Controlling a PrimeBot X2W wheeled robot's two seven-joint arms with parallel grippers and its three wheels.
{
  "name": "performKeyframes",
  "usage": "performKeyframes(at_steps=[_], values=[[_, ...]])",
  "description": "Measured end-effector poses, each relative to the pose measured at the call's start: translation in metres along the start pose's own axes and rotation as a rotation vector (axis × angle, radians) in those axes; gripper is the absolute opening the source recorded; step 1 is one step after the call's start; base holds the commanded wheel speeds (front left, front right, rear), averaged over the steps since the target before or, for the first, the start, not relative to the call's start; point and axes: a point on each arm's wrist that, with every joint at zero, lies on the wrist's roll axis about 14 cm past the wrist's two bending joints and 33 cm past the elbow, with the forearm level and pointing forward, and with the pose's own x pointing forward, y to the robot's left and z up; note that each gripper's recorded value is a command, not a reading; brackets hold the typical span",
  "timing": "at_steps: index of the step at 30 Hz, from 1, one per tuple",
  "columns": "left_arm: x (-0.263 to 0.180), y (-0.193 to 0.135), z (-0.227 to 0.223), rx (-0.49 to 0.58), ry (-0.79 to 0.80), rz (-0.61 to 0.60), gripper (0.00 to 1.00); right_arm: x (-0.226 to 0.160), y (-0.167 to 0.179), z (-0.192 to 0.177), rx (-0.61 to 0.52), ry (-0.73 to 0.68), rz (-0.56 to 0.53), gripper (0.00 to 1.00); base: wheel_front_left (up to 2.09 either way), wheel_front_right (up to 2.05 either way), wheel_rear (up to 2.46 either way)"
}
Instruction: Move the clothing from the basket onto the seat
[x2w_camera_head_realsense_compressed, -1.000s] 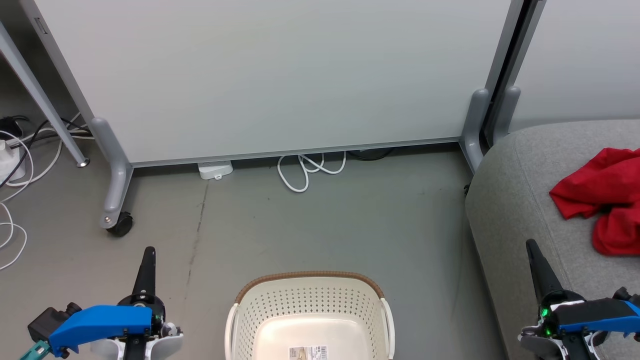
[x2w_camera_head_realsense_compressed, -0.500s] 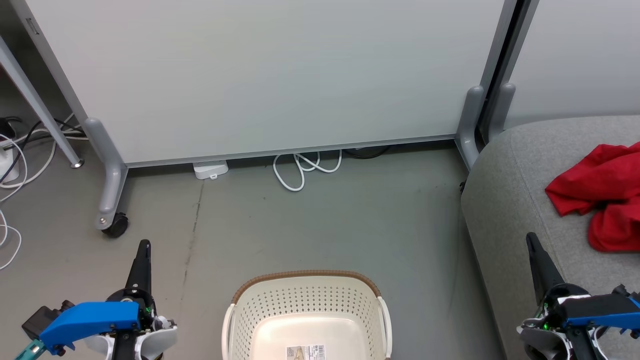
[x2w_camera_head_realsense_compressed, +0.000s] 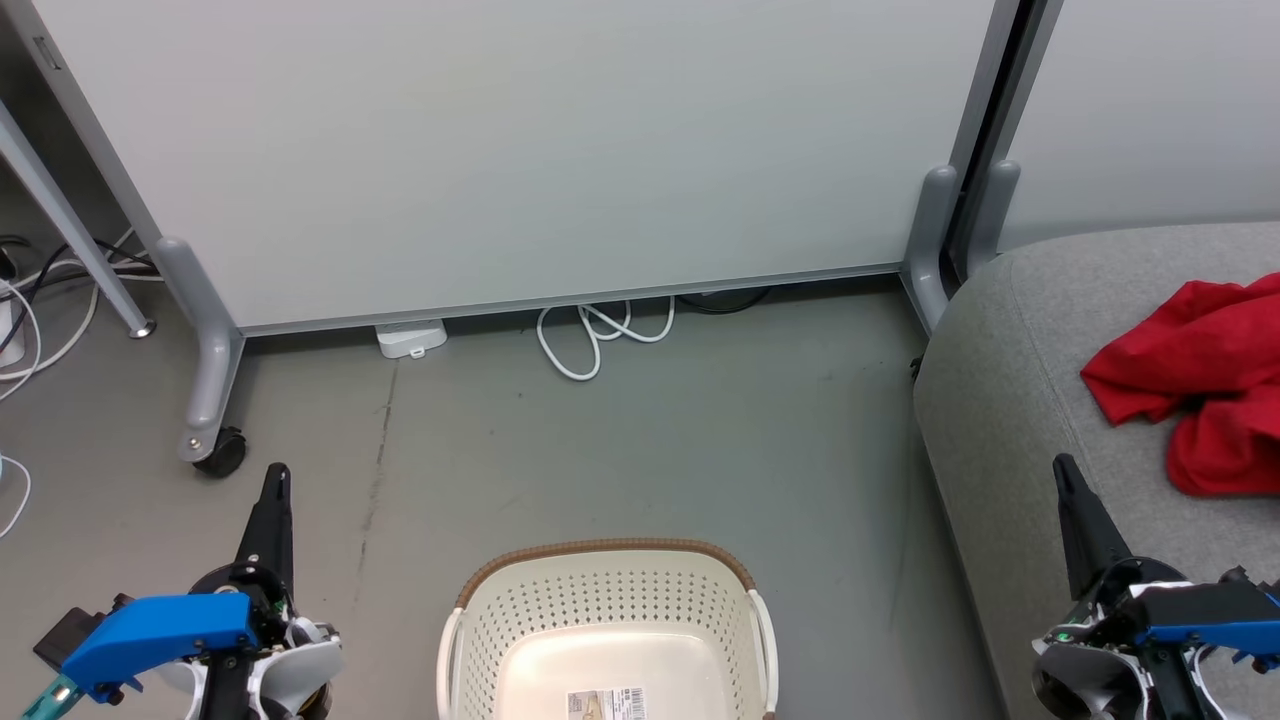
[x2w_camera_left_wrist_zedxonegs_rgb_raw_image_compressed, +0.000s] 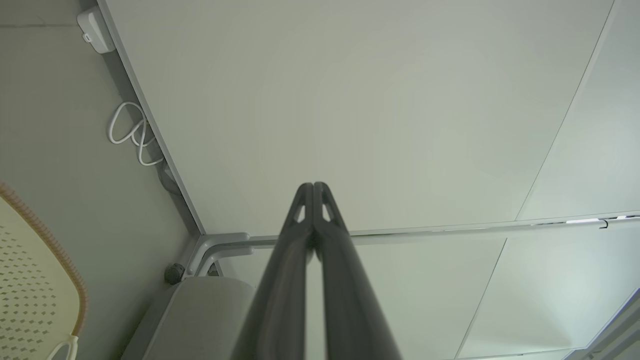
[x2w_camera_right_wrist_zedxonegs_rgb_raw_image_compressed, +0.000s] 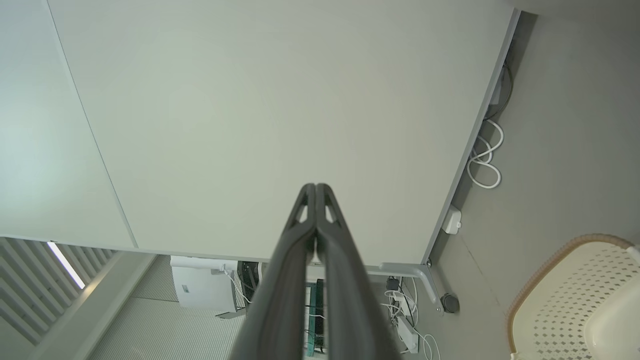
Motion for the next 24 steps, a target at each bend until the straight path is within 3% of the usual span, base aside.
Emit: performKeyframes(at_steps=[24], values=[[0.0028,-0.0053,-0.0006,-0.044,0.006,-0.018,0.00,-0.0002,0.0008,0.0024,0.051,-0.008,0.006,0.00,0.00,0.00,0.00]])
